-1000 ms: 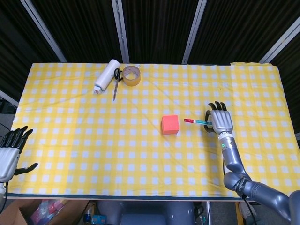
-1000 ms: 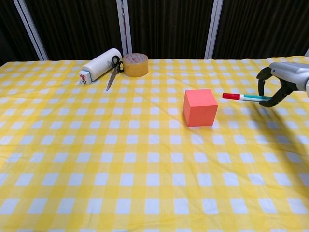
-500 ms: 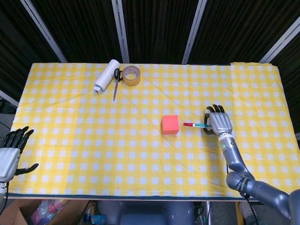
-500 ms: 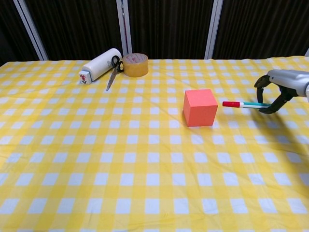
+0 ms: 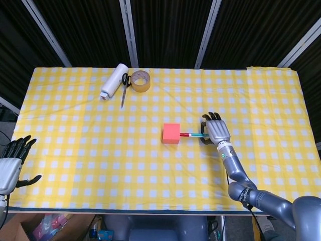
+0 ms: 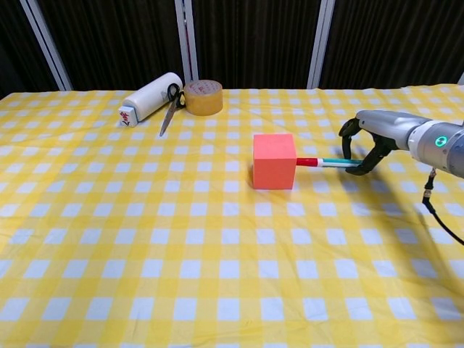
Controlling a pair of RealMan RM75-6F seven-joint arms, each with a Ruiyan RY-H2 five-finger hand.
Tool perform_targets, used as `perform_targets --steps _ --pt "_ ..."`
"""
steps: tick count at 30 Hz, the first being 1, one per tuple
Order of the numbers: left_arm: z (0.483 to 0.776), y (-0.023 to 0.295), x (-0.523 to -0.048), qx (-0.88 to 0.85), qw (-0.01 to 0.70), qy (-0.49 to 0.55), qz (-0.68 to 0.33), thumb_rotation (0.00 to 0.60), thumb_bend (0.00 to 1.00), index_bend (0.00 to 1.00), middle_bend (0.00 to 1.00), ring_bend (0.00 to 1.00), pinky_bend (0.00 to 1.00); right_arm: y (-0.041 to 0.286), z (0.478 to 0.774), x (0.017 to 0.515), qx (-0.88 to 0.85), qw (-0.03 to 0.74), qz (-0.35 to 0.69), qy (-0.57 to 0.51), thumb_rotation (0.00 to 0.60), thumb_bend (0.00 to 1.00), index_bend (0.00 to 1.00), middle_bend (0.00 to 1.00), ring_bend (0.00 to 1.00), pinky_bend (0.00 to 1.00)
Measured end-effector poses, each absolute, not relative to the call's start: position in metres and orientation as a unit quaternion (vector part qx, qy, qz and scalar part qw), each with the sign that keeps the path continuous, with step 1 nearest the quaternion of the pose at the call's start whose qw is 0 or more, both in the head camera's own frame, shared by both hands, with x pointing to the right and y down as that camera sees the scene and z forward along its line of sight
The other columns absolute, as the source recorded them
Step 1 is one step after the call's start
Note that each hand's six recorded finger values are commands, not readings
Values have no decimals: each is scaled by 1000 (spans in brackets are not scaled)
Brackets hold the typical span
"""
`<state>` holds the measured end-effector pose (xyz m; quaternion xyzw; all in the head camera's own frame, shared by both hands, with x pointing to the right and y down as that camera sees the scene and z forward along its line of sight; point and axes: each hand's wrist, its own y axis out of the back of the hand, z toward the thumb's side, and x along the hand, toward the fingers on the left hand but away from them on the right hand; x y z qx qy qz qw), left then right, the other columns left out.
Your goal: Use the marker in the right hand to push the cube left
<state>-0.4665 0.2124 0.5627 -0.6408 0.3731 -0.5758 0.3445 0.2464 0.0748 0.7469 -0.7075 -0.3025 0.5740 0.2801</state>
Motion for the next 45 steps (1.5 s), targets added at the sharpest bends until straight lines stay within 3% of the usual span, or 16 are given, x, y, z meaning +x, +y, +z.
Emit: perform_targets --steps 24,45 --pt "561 213 -464 -645 346 373 -570 600 0 0 0 0 0 78 729 267 -688 283 588 -316 600 480 631 179 28 0" --pt "560 212 -467 -648 338 377 -570 600 0 0 0 0 0 67 743 187 -720 277 556 -310 600 481 632 179 28 0"
